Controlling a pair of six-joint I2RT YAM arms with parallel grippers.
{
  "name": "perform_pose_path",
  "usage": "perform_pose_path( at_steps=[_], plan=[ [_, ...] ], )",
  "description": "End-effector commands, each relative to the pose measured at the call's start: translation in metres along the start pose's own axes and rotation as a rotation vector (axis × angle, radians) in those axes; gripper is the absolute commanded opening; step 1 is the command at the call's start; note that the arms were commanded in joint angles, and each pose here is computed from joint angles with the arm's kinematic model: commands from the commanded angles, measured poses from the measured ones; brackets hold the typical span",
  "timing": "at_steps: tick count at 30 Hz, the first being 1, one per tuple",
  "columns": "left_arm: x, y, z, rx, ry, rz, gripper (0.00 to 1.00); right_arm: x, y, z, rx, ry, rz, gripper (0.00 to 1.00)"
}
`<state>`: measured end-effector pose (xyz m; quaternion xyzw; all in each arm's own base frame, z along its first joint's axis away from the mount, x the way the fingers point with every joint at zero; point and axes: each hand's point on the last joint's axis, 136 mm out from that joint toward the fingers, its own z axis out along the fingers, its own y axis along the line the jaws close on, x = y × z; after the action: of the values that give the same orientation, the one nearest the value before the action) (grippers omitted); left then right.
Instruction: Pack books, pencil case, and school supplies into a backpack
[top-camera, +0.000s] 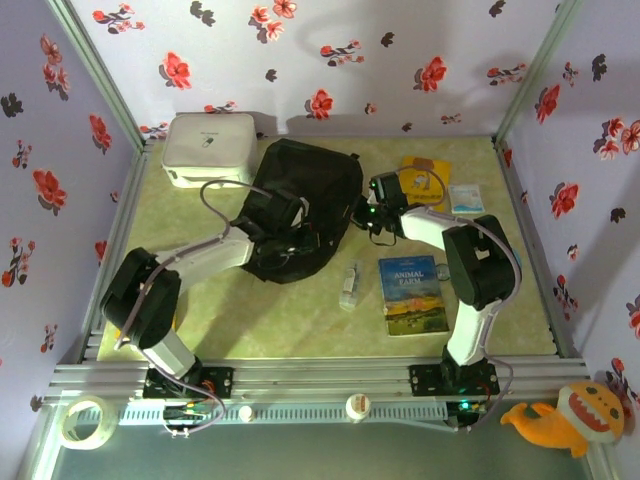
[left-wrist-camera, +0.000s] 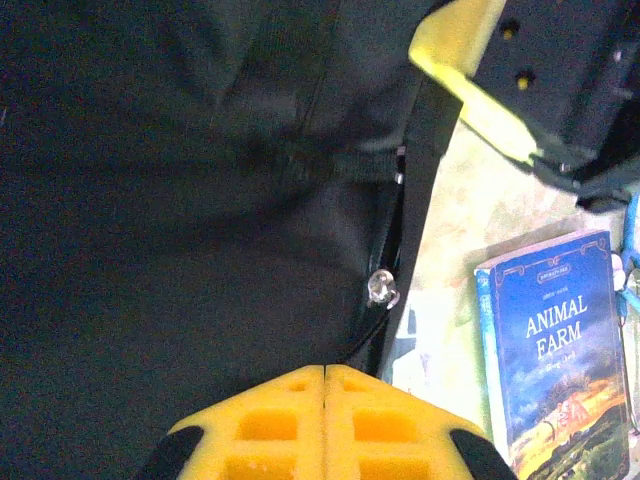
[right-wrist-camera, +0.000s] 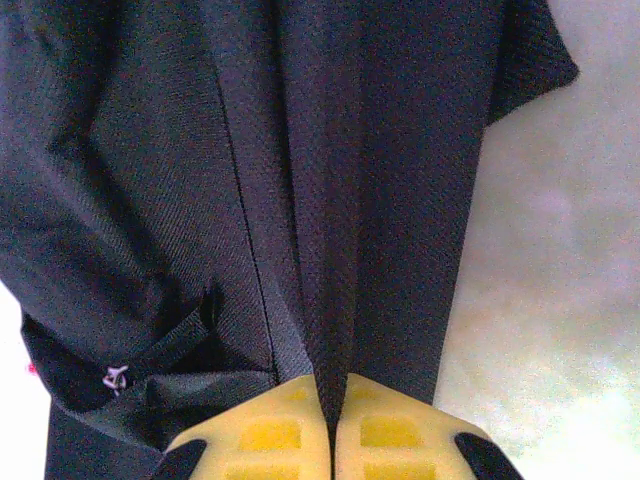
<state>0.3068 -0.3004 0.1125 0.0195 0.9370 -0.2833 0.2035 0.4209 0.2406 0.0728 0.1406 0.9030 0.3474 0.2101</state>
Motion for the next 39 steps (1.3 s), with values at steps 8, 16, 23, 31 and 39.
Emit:
perform_pose_path(
  at_steps=[8, 16, 23, 31, 39],
  plan=[
    [0.03, 0.047, -0.043, -0.2, 0.033, -0.043, 0.0, -0.057, -0.009, 0.007, 0.056, -0.162, 0.005, 0.0],
    [0.036, 0.079, -0.057, -0.353, 0.024, -0.011, 0.0, -0.056, -0.018, 0.008, 0.077, -0.145, -0.022, 0.0],
    [0.035, 0.117, -0.078, -0.494, 0.026, 0.015, 0.0, -0.062, -0.021, 0.005, 0.097, -0.139, -0.053, 0.0],
    [0.014, 0.067, -0.058, -0.225, -0.013, 0.006, 0.0, -0.034, 0.004, -0.026, -0.028, -0.052, 0.033, 0.38],
    [-0.003, -0.004, -0.044, 0.001, -0.023, 0.092, 0.0, 0.029, -0.001, -0.053, -0.061, 0.047, 0.259, 0.59]
  ],
)
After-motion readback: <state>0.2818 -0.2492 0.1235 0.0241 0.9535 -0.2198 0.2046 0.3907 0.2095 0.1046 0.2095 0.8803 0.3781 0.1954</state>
